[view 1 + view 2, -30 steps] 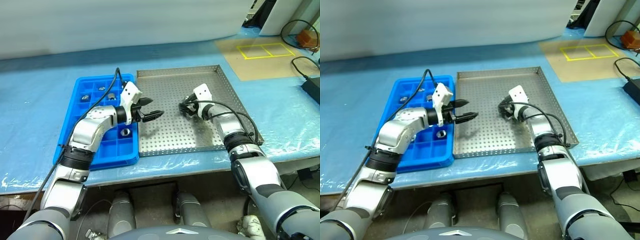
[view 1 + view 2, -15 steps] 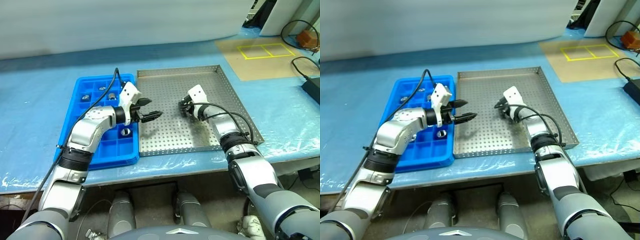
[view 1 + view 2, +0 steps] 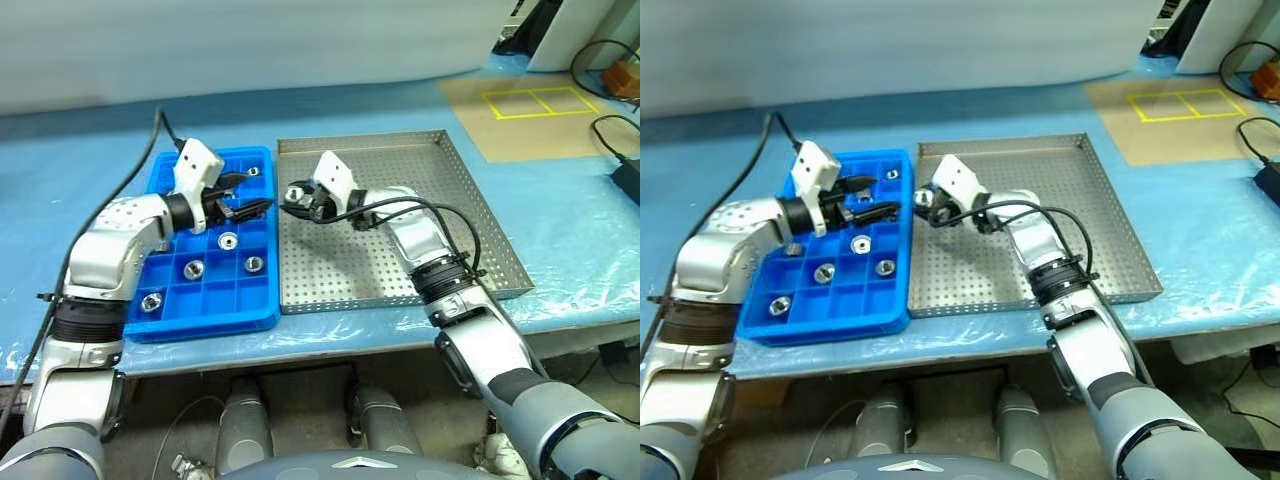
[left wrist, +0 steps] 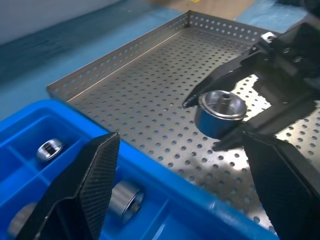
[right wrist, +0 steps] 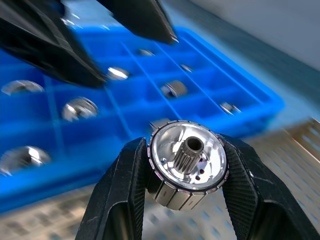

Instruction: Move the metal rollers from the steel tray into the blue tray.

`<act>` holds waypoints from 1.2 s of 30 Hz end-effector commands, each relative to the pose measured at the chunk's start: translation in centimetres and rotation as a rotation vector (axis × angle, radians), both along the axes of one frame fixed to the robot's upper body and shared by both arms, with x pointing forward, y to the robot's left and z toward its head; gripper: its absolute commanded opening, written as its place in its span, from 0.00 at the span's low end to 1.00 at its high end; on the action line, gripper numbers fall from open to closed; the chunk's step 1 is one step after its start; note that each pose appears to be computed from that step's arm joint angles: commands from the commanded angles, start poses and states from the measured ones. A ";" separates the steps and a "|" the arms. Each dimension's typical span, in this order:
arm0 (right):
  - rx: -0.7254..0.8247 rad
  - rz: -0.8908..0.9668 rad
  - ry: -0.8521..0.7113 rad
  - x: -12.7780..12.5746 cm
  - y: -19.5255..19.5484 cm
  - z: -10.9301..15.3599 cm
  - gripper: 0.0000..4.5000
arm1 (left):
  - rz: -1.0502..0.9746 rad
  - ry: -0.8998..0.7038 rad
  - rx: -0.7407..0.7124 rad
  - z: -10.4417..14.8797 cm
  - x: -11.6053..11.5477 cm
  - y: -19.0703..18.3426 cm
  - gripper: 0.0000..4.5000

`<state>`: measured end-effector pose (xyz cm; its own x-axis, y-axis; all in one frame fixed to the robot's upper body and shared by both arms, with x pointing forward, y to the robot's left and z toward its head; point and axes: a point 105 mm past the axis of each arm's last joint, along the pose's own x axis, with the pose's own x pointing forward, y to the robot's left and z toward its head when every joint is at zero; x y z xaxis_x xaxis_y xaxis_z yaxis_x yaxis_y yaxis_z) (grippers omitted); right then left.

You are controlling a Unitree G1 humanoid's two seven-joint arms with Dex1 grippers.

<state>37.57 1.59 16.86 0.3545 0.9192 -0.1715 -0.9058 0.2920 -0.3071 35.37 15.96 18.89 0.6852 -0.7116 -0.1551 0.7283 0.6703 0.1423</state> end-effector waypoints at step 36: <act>-0.165 0.419 0.250 -6.9 6.0 -6.1 0.38 | 0.193 0.093 0.056 -1.2 -7.3 4.3 0.90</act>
<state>30.69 7.79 10.55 -0.1136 0.9195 -0.3763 -0.9853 -0.1530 -0.0762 27.87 20.42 16.95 0.7872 -0.5483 -0.2823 0.5906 0.8021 0.0890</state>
